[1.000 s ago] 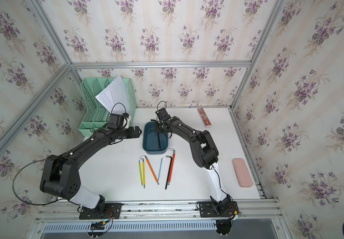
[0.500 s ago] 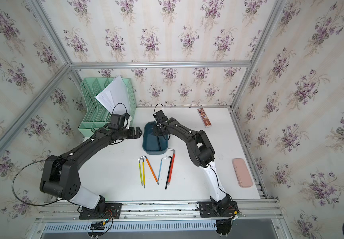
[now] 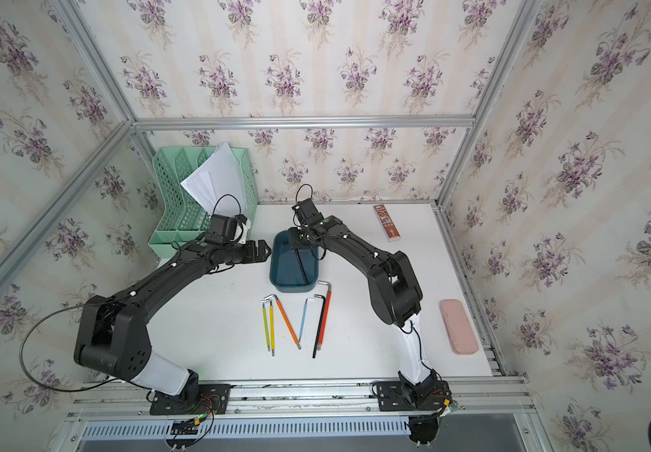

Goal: Put the hex key on the desktop into the storage box
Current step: Adjust the Allen key at the center of the board.

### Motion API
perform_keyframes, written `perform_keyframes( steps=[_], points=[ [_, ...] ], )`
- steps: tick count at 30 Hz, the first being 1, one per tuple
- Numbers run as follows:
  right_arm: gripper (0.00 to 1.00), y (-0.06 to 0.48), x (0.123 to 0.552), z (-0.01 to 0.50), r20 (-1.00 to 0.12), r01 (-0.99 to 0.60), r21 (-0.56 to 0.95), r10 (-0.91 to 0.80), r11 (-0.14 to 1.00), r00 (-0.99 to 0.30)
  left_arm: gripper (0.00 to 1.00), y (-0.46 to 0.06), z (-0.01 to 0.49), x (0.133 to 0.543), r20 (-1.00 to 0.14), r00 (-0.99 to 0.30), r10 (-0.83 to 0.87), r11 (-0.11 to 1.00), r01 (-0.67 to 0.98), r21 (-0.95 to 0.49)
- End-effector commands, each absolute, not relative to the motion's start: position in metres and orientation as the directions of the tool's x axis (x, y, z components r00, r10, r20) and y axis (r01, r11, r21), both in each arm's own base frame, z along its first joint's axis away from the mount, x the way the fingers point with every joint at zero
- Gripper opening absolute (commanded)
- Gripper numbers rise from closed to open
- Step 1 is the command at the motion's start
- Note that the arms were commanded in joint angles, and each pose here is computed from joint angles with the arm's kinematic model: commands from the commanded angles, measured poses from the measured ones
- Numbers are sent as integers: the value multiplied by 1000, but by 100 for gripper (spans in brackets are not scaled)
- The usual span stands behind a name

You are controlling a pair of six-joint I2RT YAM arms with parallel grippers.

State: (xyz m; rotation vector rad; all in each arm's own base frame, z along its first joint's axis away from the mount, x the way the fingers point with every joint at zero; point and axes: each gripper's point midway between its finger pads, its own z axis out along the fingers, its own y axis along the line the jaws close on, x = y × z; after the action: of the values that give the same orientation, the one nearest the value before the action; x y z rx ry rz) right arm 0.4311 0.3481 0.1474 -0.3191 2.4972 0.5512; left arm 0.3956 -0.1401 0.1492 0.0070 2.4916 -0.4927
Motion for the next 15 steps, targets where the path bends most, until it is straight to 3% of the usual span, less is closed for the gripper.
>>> perform_keyframes(
  steps=[1,9,15],
  points=[
    [52,328,425,166,-614,-308,282,-76,909,-786,99,-145,157,389,-541,-834,-109,917,125,-378],
    [52,259,366,147,-577,-214,199,-62,956,-814,99,-143,169,367,-517,-853,-75,916,146,-374],
    [50,225,317,96,-453,-141,187,-42,972,-890,99,-147,165,368,-489,-871,-51,910,161,-383]
  ],
)
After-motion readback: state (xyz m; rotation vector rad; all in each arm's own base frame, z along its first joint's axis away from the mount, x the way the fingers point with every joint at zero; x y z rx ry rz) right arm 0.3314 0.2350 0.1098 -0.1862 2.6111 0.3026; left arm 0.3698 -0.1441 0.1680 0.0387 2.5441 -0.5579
